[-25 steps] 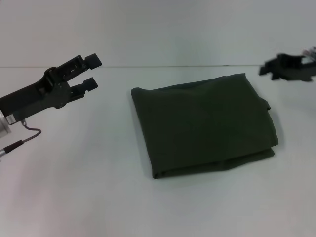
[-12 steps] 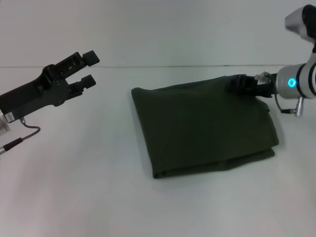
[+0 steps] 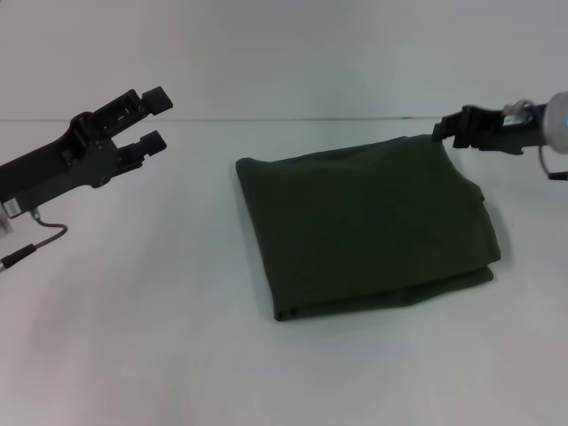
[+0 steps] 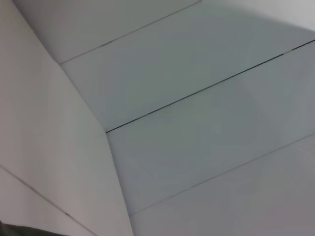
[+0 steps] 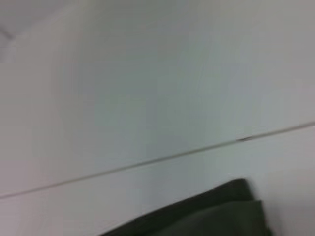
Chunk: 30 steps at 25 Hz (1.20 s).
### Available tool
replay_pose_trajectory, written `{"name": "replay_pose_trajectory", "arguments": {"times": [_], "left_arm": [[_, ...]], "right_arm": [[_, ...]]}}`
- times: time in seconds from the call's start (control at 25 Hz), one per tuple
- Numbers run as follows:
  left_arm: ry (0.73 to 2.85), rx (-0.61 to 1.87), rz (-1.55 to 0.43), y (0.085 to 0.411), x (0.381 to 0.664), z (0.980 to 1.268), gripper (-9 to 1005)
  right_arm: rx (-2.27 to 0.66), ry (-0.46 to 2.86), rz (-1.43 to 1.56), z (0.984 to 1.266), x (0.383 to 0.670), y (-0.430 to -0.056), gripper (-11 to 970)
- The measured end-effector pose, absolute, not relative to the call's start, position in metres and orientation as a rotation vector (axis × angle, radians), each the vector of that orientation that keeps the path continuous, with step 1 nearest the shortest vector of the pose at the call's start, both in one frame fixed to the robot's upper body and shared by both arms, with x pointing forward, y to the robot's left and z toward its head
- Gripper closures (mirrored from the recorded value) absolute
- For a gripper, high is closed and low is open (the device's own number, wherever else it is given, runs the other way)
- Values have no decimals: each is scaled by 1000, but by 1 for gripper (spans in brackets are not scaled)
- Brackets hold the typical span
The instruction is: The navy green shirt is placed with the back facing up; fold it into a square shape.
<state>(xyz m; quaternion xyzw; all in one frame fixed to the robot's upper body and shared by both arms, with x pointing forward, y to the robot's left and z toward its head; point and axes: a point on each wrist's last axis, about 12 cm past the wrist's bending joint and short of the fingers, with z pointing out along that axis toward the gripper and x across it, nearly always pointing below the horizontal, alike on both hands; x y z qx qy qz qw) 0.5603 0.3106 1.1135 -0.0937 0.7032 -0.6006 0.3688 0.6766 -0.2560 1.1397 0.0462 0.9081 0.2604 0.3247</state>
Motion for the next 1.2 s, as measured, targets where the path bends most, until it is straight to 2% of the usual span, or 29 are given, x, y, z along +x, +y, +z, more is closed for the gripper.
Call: {"name": "replay_pose_trajectory", "arguments": {"times": [0.12,0.24,0.4,0.56,0.92,1.2], "left_arm": [[1805,-254,-1534,313,559,1112,51],[1801,-271,-1527,316,557,1111,51],[1801,-271,-1525,316,557,1110,51],[1799,-263,-1527,314,559,1112,51],[1811,-251,-1540,316,554,1111,51],[2051,-121,-1624,306,542,1104,52]], "right_arm": [[119,2396,822,1146,666,-260,566],[116,2465,903,1133,656,-258,565],[119,2543,877,1113,649,-255,564],[137,2580,828,1109,646,-262,565],[138,2603,844,1125,633,-299,555],[110,2280,1114,1154,609,-344,546]]}}
